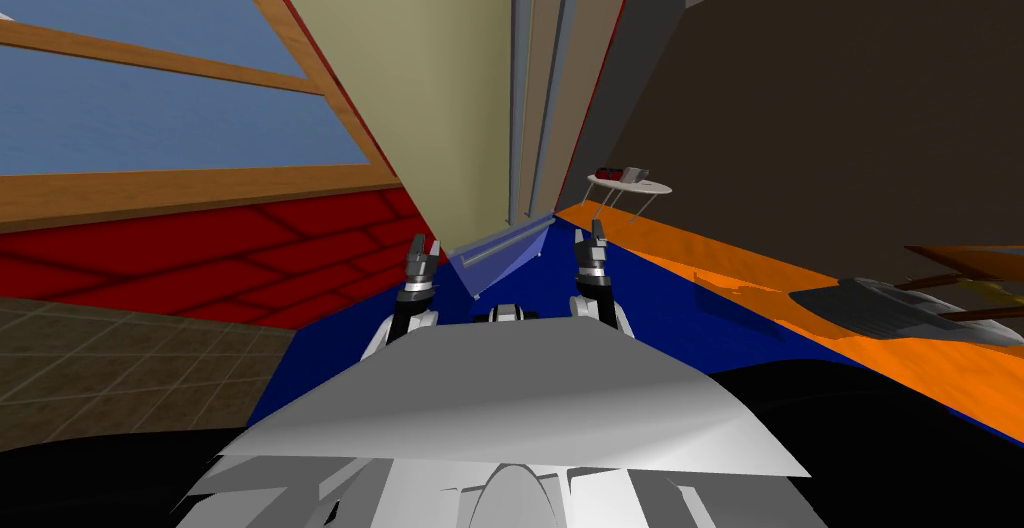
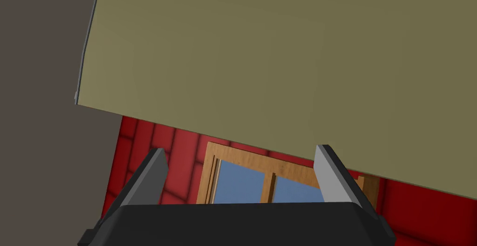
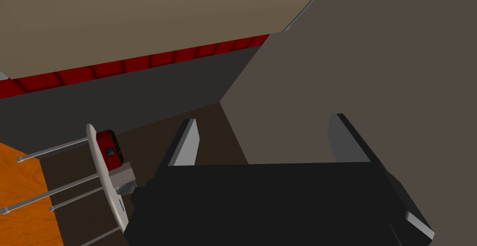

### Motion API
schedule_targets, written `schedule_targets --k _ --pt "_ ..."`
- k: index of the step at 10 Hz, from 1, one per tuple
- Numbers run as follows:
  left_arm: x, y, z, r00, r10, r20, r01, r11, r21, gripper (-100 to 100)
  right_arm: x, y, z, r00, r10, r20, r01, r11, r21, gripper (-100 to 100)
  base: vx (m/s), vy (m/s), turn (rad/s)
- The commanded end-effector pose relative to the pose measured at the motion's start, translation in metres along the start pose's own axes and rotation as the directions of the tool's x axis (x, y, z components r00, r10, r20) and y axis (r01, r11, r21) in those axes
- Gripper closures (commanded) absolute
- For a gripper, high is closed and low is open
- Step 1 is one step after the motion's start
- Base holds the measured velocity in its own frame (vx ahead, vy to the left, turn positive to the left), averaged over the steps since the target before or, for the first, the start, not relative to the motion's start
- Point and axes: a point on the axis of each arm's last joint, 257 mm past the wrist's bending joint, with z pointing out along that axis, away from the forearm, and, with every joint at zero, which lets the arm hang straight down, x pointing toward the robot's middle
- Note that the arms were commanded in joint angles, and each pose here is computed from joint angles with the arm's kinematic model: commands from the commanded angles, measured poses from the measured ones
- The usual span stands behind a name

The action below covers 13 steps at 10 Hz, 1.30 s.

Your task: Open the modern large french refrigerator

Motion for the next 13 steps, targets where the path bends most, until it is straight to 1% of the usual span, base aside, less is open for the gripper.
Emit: schedule_targets --k 1,2,3,4,5,6,7,8,9,11,13 --pt "0.002 0.026 -0.008 0.9996 0.023 -0.019 -0.024 0.9989 -0.040 -100 0.000 0.000 0.000 1.000 0.000 0.000 0.000 1.000 0.000 0 0.037 0.022 -0.013" --pt "0.002 0.031 -0.010 0.9996 0.023 -0.018 -0.024 0.9984 -0.052 -100 0.000 0.000 0.000 1.000 0.000 0.000 0.000 1.000 0.000 0 0.031 0.018 -0.008" --pt "0.003 0.043 -0.015 0.9991 0.033 -0.027 -0.035 0.9968 -0.072 -100 0.000 0.000 0.000 1.000 0.000 0.000 0.000 1.000 0.000 0 0.035 0.012 -0.010" --pt "0.005 0.051 -0.018 0.9984 0.043 -0.035 -0.046 0.9955 -0.083 -100 0.000 0.000 0.000 1.000 0.000 0.000 0.000 1.000 0.000 0 0.054 0.021 -0.015" --pt "0.004 0.059 -0.022 0.9985 0.043 -0.035 -0.046 0.9939 -0.100 -100 0.000 0.000 0.000 1.000 0.000 0.000 0.000 1.000 0.000 0 0.039 0.020 -0.006" --pt "0.006 0.069 -0.026 0.9977 0.053 -0.044 -0.057 0.9918 -0.115 -100 0.000 0.000 0.000 1.000 0.000 0.000 0.000 1.000 0.000 0 0.030 0.016 -0.010" --pt "0.005 0.073 -0.028 0.9977 0.052 -0.044 -0.057 0.9905 -0.125 -100 0.000 0.000 0.000 1.000 0.000 0.000 0.000 1.000 0.000 0 0.021 0.014 -0.007" --pt "0.007 0.084 -0.034 0.9967 0.061 -0.052 -0.068 0.9874 -0.143 -100 0.000 0.000 0.000 1.000 0.000 0.000 0.000 1.000 0.000 0 0.024 0.019 -0.010" --pt "0.007 0.088 -0.036 0.9968 0.061 -0.052 -0.068 0.9862 -0.151 -100 0.000 0.000 0.000 1.000 0.000 0.000 0.000 1.000 0.000 0 0.024 0.015 -0.006" --pt "0.010 0.106 -0.045 0.9946 0.078 -0.068 -0.089 0.9801 -0.177 -100 0.000 0.000 0.000 1.000 0.000 0.000 0.000 1.000 0.000 0 0.043 0.022 -0.016" --pt "0.012 0.126 -0.058 0.9935 0.084 -0.076 -0.099 0.9710 -0.218 -100 0.000 0.000 0.000 1.000 0.000 0.000 0.000 1.000 0.000 0 0.041 0.019 -0.008"
